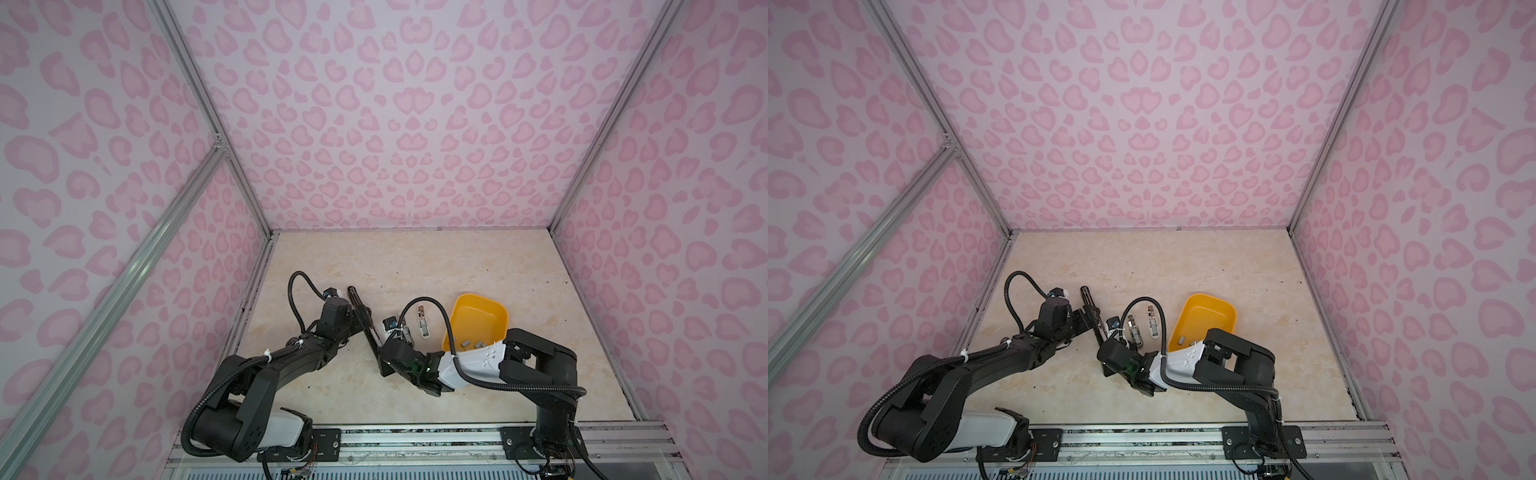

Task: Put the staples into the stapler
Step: 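Grasp the black stapler's raised top with the left gripper while right holds base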

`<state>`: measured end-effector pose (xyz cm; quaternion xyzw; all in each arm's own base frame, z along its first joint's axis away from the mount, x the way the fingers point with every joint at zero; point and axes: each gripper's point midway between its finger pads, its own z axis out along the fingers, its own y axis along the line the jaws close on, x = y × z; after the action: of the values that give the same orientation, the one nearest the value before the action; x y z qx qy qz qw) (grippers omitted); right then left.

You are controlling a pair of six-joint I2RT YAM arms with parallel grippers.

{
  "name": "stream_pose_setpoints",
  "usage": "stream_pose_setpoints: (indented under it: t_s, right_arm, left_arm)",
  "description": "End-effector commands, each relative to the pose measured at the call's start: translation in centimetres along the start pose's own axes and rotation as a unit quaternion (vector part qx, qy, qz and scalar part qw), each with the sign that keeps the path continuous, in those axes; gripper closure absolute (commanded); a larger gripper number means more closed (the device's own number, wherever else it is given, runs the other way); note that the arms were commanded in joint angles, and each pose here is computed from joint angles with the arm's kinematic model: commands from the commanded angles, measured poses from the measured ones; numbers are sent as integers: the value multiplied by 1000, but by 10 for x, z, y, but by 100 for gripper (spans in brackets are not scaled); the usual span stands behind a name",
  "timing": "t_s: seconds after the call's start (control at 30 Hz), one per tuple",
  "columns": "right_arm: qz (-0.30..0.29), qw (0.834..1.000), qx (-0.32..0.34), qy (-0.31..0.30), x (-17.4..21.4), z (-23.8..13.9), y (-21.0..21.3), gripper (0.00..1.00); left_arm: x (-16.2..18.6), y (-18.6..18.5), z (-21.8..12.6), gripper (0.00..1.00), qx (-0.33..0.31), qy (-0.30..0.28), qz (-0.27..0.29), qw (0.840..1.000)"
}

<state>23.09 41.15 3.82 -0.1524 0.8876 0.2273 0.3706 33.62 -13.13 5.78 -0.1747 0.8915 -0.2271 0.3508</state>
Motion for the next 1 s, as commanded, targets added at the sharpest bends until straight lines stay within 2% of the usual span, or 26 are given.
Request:
stream_pose_setpoints:
  t_s: [0.0, 0.37, 0.53, 0.67, 0.8, 0.97]
  right_arm:
    - [-9, 1000, 5, 21, 11, -1, -2, 99]
    - [-14, 1000, 3, 21, 13, -2, 2, 99]
    - [-20, 1000, 0, 21, 15, -3, 4, 99]
    - [-29, 999, -4, 18, 17, -5, 8, 99]
    - [-42, 999, 9, 15, 19, -5, 6, 100]
    - [-46, 999, 20, 7, 18, -4, 3, 100]
  left_arm:
    - [-10, -9, 8, 10, 26, -10, -21, 999]
    - [1, -5, 53, 12, 73, 54, -81, 993]
    - [-2, 9, 64, 13, 65, 54, -99, 991]
    - [-8, 9, 71, 15, 85, 58, -104, 989]
    - [-24, 11, 67, 18, 95, 31, -91, 991]
    - [-42, 3, 44, 21, 104, -19, -48, 993]
